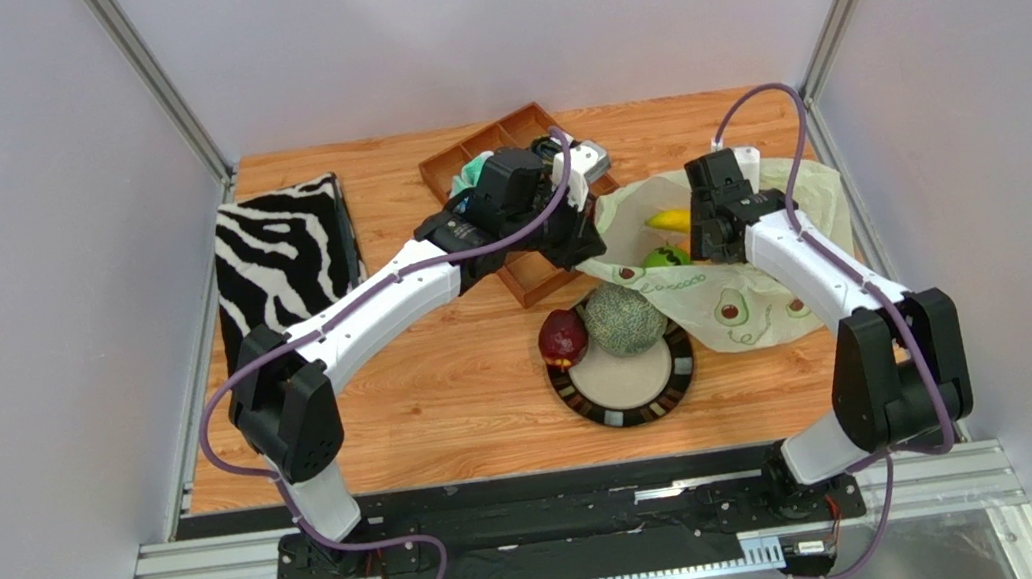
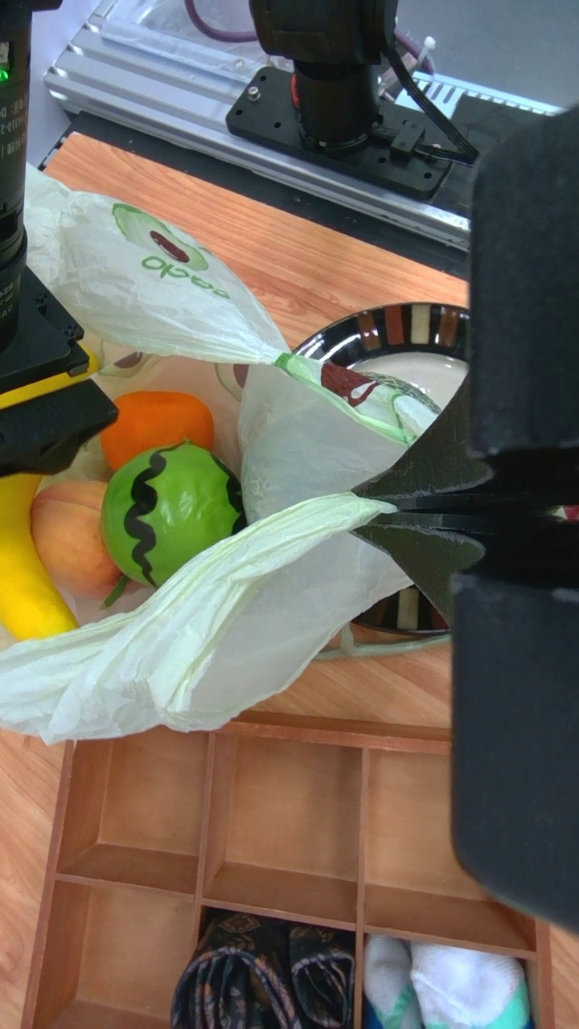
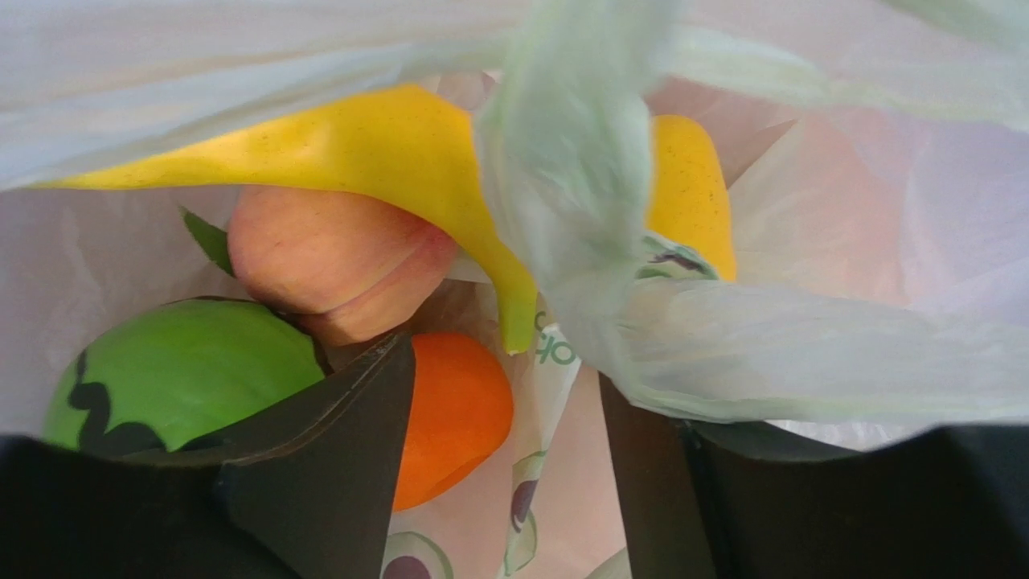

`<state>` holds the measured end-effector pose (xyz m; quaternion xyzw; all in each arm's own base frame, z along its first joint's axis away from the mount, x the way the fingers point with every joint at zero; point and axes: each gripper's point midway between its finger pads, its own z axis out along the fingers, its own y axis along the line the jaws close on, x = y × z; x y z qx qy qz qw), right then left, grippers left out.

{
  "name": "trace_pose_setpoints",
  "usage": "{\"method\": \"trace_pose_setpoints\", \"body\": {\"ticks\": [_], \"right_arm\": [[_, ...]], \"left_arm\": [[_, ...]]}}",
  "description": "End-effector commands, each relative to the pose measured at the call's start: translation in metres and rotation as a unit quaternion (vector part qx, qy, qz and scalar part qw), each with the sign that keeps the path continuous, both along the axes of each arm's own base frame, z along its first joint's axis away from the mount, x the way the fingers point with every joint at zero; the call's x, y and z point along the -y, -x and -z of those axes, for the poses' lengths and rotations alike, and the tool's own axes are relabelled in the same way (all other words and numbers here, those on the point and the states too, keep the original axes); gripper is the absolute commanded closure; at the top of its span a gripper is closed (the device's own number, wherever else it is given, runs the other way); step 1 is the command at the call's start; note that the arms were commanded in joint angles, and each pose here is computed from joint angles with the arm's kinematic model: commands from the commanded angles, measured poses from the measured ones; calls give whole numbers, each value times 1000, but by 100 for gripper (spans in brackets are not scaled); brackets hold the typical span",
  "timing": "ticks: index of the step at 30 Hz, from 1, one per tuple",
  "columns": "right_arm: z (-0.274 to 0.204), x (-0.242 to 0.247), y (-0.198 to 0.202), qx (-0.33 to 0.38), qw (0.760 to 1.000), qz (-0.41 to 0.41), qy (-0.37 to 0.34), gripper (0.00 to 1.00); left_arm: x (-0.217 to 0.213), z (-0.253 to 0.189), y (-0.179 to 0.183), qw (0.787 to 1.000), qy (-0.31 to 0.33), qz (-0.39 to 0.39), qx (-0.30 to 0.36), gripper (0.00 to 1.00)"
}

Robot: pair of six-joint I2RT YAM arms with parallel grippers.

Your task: Place the fruits into the plastic bag

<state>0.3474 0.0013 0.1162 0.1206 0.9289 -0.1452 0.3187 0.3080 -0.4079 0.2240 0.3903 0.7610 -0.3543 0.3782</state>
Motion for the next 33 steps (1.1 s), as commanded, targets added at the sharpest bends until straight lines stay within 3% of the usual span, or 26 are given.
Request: {"method": "trace_pose_setpoints", "body": {"ticks": [1,8,15,19,25,29,33], "right_arm": [[-17,-10,-10,45,998,-11,-34,32],[-34,-24,-10,65,995,-40,-71,28],[-94,-46,-3,163,973,-87,-136,29],[-140,-63,15,234,946,-134,-182,30],[-173,-127,61,267,888,-238,-288,33],[-177,-185,101,260,850,-296,-349,33],[-150,-225,131,215,841,-319,-381,34]], "left_arm": [[2,-40,-1,999,39,1,29,100],[2,-40,0,999,38,2,28,100],[3,-36,-1,999,37,2,23,100],[3,-35,-2,999,37,-1,19,100],[5,-31,-1,999,37,2,6,100],[5,-32,-1,999,38,2,7,100],[5,-33,-1,999,38,2,6,100]]}}
